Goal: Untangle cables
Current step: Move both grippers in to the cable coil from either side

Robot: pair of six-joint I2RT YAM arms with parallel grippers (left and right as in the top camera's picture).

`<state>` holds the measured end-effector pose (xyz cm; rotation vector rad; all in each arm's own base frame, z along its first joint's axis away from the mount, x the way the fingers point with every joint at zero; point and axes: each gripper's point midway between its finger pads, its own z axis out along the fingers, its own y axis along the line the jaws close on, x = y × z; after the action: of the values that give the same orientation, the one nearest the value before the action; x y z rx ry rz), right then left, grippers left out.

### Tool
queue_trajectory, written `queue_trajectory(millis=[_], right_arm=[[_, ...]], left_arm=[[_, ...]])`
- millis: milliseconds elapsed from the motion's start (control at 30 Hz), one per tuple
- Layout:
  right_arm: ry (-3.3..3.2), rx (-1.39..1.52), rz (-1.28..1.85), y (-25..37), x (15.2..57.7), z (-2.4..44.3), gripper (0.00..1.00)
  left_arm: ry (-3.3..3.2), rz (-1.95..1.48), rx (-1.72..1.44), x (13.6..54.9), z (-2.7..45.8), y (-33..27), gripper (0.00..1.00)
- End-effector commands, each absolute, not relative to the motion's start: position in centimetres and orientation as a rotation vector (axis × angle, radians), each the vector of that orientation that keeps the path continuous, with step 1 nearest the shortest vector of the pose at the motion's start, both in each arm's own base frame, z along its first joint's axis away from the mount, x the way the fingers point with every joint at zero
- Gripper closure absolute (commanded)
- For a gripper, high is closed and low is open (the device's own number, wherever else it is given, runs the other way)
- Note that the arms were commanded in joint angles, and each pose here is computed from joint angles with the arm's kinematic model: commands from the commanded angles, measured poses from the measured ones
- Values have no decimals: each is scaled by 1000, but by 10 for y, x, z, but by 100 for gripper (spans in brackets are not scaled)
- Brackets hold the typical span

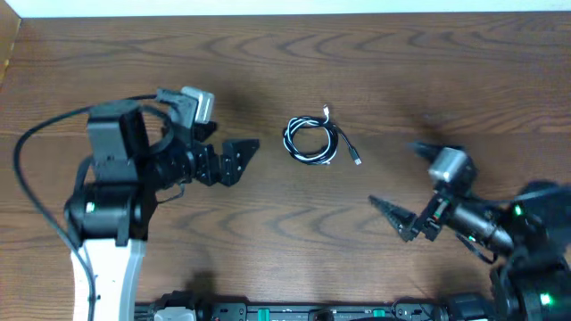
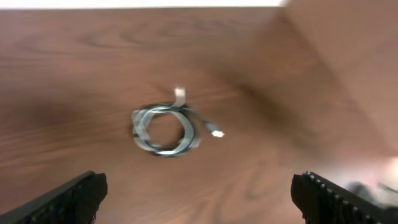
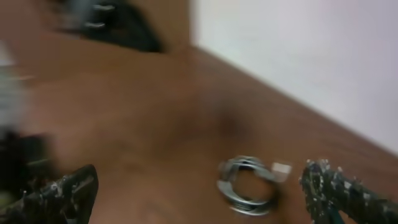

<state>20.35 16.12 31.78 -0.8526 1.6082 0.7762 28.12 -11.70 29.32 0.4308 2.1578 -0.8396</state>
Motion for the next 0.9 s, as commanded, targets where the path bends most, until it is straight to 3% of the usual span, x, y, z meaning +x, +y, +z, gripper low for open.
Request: queue_trajectory(millis=[0,133,400,633,867], right_arm=[[1460,-1032,1019,183,177,333,1],[1688,-689,1062,174,226,331,1],[1991,-431,913,174,279,304,1],[2407,-354,633,182,306,238,1],[2543,-370,640,201,318,191,1]], left_arm=[[2123,-949,502,280,300,-130,1],[2265,-800,283,299,279,-106,1],[2554,-590,131,308,248,-85,1],[2761,-627,246,314,196,-123,0],[2892,-642,295,316,155,-141,0]])
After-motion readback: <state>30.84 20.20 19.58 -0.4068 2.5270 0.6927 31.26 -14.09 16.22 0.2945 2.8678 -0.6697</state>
